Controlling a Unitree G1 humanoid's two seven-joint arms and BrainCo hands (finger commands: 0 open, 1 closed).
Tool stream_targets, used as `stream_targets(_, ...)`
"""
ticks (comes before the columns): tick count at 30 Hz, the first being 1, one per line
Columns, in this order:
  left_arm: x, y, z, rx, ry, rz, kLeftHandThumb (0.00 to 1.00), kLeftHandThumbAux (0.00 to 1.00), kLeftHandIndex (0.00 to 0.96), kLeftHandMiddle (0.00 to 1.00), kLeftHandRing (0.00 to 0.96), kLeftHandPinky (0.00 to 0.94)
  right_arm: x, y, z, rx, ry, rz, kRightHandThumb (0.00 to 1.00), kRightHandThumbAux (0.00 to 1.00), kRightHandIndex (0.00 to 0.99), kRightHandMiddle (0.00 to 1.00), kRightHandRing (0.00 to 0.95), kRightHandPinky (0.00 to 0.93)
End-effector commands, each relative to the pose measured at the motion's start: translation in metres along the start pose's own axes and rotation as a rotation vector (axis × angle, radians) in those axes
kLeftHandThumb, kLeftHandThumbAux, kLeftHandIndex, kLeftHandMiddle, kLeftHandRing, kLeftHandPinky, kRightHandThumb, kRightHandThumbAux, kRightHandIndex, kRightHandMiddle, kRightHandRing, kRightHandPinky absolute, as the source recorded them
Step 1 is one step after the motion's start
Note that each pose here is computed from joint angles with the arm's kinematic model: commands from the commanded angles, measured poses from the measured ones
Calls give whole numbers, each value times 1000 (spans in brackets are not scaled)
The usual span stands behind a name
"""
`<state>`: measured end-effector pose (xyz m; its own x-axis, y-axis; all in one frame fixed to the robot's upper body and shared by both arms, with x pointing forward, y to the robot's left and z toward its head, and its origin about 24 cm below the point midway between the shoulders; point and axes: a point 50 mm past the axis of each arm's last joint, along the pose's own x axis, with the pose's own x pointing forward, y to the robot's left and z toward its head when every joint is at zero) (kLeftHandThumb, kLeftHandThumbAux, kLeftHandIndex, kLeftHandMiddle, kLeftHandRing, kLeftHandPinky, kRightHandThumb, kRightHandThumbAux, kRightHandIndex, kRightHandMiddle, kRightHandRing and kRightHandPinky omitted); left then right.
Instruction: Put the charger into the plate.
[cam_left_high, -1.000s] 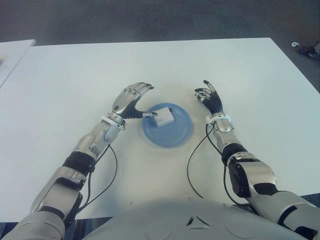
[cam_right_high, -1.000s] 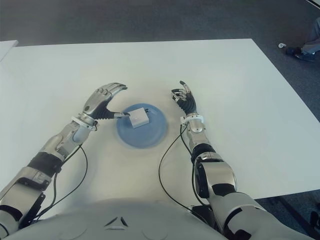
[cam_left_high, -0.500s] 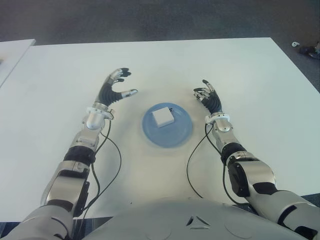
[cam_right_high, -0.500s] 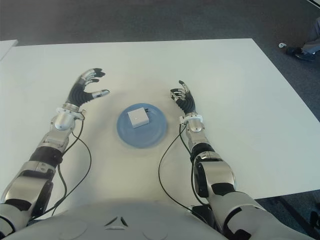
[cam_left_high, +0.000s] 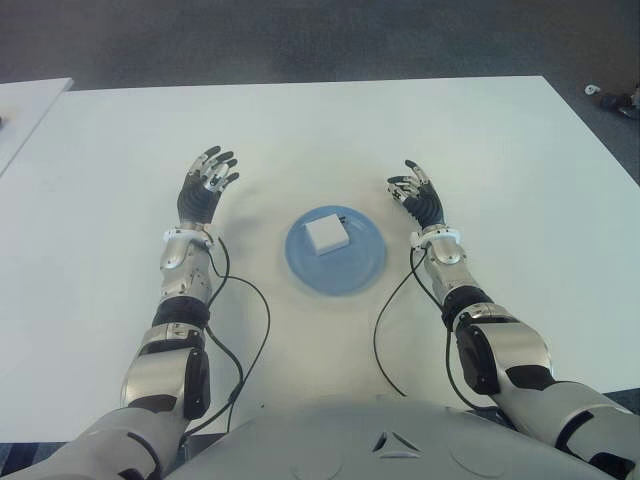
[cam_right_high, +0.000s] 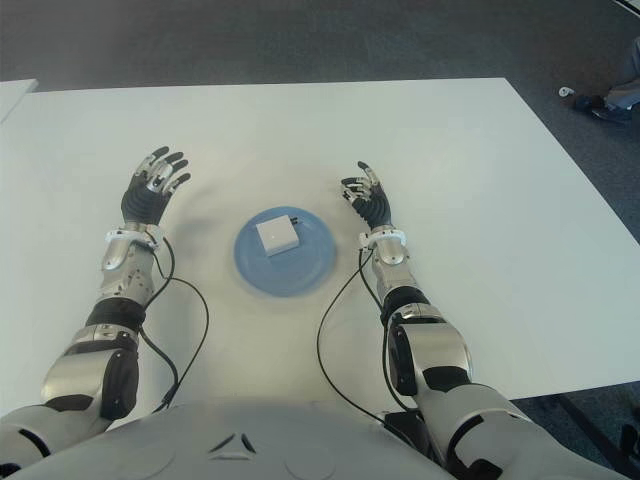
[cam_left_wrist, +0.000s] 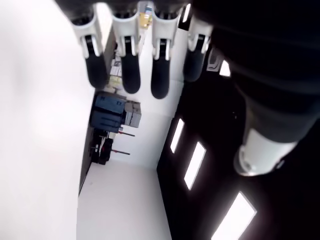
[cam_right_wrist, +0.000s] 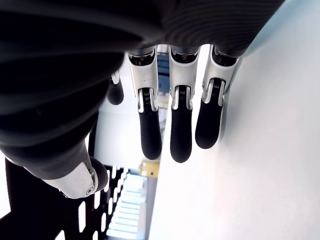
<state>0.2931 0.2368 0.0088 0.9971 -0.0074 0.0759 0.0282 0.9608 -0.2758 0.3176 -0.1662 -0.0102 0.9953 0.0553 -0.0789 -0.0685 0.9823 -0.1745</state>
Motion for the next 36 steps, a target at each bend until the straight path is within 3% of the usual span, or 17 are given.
stream_targets(1, -4, 0, -3, 70, 19, -56, 92, 629, 167, 189, 174, 157, -23, 8, -40, 14, 202, 27, 78, 672, 59, 354, 361, 349)
stream_targets(6, -9, -4, -11, 180, 55, -100, 65, 607, 67, 81, 70, 40, -23, 8, -40, 18, 197, 23, 74, 680, 62, 353, 359, 352)
stream_targets(10, -12, -8, -19, 229, 91, -102, 36, 573, 14, 18, 14, 8, -24, 8, -40, 19, 196, 22, 74, 691, 65, 351, 360, 352)
stream_targets(20, -18, -15, -36, 299, 167, -109, 24, 499, 0, 0, 0, 0, -24, 6, -40, 15, 195, 17, 72, 694, 72, 346, 358, 351)
stream_targets(36, -26, -26, -43, 421, 155, -158, 0, 456, 0, 0, 0, 0, -25, 6, -39, 14, 189, 11, 70, 709, 76, 345, 356, 347)
